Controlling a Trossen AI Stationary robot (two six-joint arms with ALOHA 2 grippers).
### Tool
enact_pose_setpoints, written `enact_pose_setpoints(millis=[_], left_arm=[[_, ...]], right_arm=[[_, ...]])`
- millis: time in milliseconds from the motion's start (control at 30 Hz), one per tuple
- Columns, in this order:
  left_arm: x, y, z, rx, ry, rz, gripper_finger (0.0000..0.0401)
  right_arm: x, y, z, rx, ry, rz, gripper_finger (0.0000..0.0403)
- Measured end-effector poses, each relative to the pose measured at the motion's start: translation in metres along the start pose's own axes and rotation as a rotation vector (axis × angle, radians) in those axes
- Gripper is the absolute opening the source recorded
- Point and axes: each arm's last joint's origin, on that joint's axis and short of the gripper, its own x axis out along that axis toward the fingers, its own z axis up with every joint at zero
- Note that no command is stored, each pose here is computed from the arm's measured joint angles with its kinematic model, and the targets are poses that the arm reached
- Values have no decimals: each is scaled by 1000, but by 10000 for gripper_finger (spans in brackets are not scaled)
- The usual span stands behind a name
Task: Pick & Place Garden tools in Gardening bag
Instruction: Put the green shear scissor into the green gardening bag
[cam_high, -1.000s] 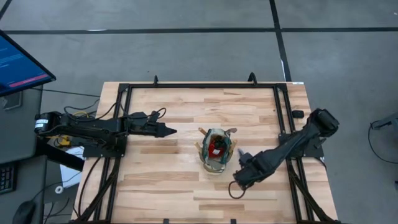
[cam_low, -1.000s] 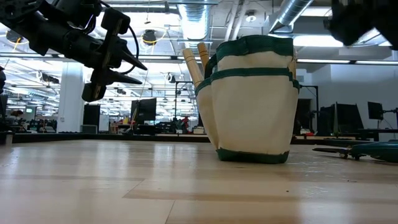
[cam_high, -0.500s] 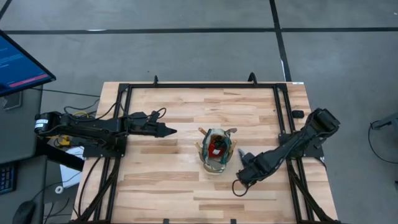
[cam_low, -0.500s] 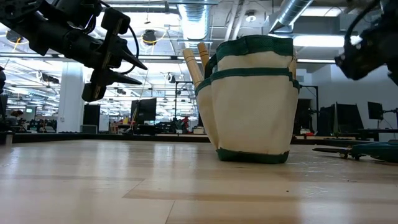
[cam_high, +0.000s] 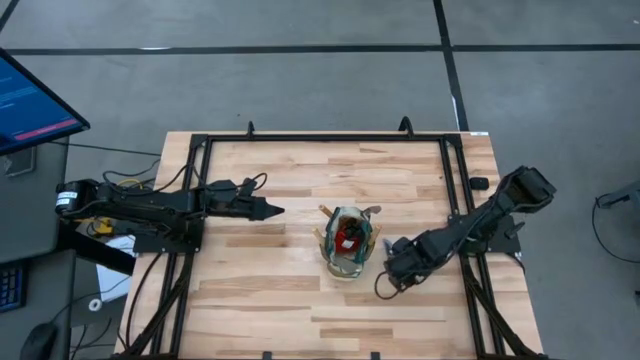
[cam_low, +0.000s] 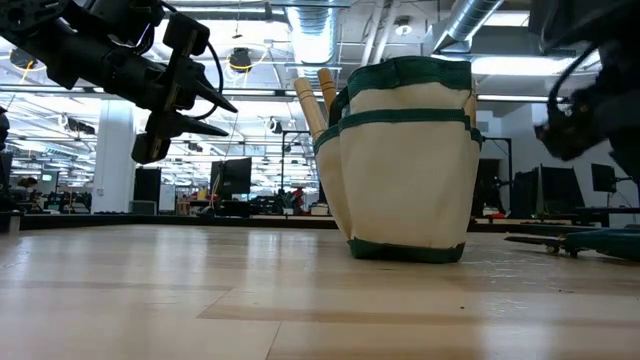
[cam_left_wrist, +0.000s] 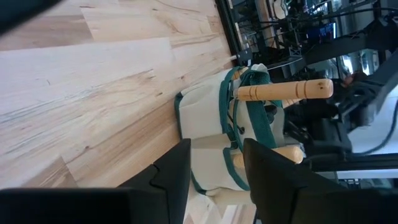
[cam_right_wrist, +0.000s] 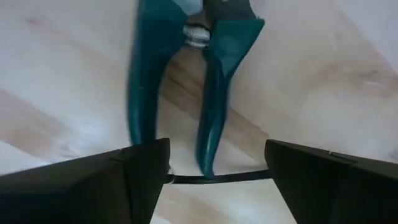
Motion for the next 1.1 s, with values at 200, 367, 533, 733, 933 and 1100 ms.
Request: enact_pose_setpoints(millis=[200, 367, 533, 733, 933, 1100], left_arm=[[0, 0, 0, 0, 0, 0, 145], [0, 0, 0, 0, 0, 0, 145], [0, 0, 0, 0, 0, 0, 145], [0, -2, 0, -3, 21, -31, 145], [-1, -12, 1, -31, 76, -161, 145], [-5, -27, 5, -64, 113, -345, 145]], right_arm=[[17, -10, 2, 7, 47, 32, 246], [20, -14, 2, 39, 58, 12, 158], [18, -14, 1, 43, 70, 32, 32], [10, -5, 0, 25, 61, 60, 32], [-28, 12, -10, -62, 8, 24, 32], [-80, 27, -21, -152, -23, -6, 32]])
